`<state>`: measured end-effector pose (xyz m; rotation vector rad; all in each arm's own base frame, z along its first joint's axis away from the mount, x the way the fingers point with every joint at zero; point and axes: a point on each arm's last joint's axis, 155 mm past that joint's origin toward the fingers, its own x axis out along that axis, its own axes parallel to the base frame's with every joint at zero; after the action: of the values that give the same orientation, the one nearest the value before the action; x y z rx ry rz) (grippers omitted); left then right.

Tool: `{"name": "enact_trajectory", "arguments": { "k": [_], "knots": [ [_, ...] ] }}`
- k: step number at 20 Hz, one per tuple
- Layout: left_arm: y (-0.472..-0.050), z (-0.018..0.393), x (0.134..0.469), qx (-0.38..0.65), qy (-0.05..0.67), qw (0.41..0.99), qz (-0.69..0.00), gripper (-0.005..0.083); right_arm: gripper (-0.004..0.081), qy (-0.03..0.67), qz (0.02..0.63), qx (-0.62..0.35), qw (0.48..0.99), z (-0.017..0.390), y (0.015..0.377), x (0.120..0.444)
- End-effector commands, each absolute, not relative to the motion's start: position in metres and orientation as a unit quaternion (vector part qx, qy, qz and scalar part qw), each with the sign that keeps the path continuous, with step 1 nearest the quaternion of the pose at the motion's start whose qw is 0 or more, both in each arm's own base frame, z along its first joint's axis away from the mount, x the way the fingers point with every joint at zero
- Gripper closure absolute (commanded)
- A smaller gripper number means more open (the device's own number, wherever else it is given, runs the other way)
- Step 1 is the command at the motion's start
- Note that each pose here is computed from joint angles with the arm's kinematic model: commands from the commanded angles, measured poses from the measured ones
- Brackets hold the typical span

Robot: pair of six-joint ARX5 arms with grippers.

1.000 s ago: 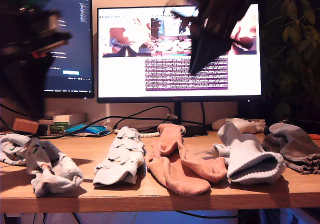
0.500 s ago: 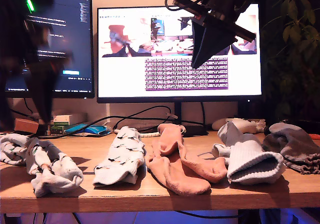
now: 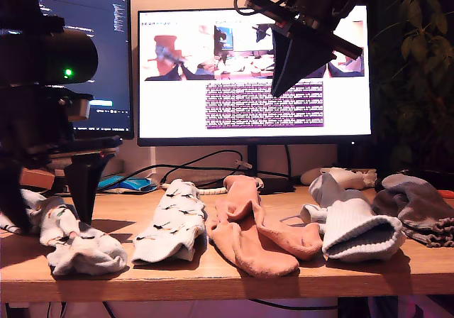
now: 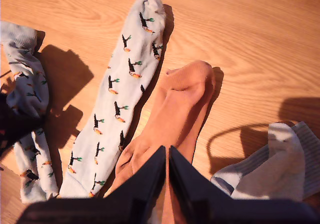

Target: Pair up the socks based on colour and pattern, by placing them on top of one another

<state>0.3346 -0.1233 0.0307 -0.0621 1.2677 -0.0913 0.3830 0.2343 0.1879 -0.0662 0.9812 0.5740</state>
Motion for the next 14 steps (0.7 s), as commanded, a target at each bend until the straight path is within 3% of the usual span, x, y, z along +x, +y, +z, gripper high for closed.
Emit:
{"name": "enact_trajectory", "arguments": {
  "k": [1,2,9,14],
  "knots": [
    [-0.122,0.023,0.334,-0.016,0.592,0.804,-0.048,0.0658,0.0783,0.461,0.27,-0.032,0.845,0.189,0.232,0.386],
    [-0.122,0.024,0.337,-0.008,0.586,0.808,-0.056,0.0808,0.0783,0.462,0.27,-0.032,0.844,0.189,0.232,0.385],
    [-0.121,0.034,0.33,0.042,0.583,0.806,-0.091,0.0797,0.0783,0.464,0.27,-0.033,0.843,0.188,0.231,0.384],
    [-0.148,0.089,0.332,0.054,0.507,0.848,-0.149,0.0797,0.0783,0.464,0.27,-0.033,0.843,0.188,0.231,0.384]
  ]
}}
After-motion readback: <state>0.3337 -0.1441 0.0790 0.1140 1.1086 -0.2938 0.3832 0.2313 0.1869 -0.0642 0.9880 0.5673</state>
